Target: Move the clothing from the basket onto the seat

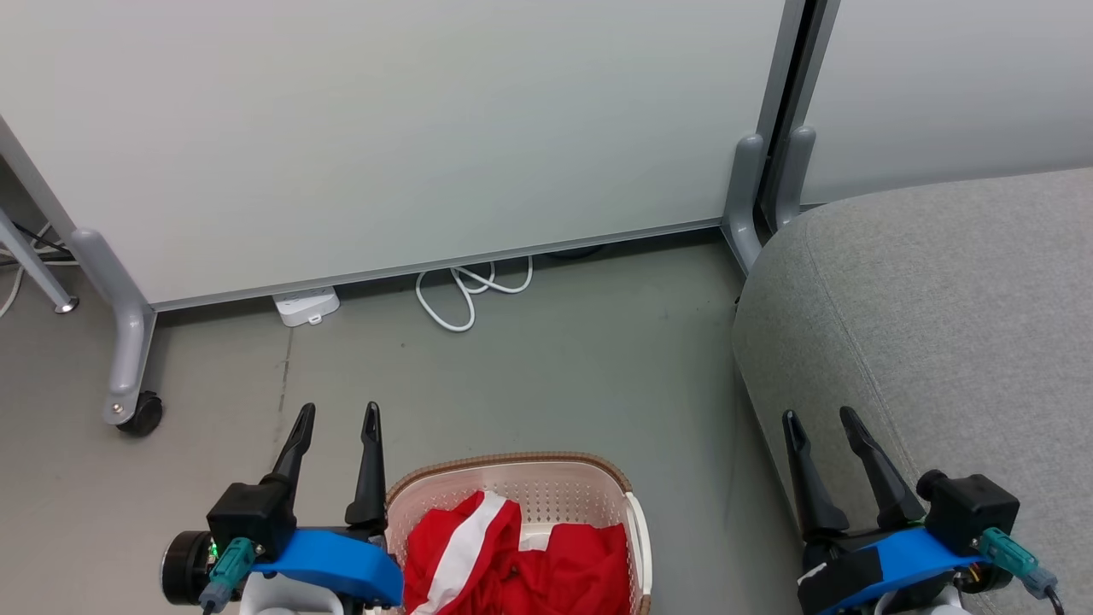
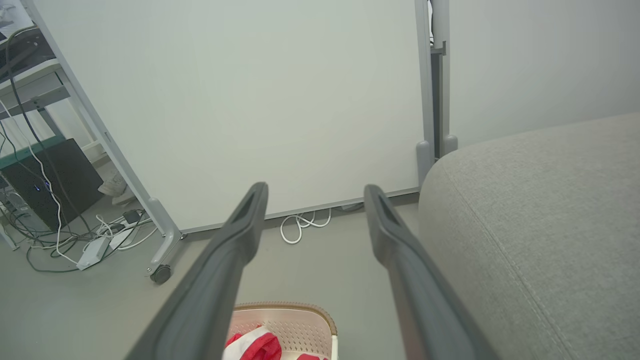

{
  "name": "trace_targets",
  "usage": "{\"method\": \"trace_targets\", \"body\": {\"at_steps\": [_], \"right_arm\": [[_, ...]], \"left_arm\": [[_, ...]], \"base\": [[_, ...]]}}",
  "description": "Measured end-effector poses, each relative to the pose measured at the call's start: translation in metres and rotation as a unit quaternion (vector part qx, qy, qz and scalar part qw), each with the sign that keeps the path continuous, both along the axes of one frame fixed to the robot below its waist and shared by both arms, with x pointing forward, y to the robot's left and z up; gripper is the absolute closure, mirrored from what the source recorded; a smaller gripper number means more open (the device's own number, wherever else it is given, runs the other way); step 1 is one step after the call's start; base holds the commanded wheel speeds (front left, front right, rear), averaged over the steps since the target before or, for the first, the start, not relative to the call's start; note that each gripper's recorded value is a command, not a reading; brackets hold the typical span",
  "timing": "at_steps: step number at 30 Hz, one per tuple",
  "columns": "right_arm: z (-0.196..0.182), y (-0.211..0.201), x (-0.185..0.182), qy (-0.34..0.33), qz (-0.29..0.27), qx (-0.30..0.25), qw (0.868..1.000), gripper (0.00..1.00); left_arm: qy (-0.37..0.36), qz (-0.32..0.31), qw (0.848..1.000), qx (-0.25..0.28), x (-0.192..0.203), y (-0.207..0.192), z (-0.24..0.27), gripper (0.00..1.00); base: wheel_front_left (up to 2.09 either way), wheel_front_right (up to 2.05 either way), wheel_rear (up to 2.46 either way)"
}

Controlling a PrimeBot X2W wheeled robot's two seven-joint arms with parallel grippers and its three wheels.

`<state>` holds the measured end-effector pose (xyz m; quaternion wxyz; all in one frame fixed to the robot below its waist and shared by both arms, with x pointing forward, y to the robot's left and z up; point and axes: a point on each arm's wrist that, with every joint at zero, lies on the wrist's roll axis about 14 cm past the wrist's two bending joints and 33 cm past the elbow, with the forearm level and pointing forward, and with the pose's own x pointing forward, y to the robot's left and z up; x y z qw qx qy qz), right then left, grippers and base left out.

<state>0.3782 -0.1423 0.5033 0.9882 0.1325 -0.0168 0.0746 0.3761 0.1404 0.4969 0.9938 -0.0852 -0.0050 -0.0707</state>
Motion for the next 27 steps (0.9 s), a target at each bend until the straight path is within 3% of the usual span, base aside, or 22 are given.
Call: {"method": "trace_targets", "body": {"at_steps": [27], "right_arm": [[0.002, 0.015, -0.002, -0.027, 0.029, -0.089, 0.995, 0.00]], "left_arm": [[-0.024, -0.028, 0.995, 0.090, -0.006, -0.010, -0.001, 0.00]], "base": [[0.00, 0.00, 0.00]]}}
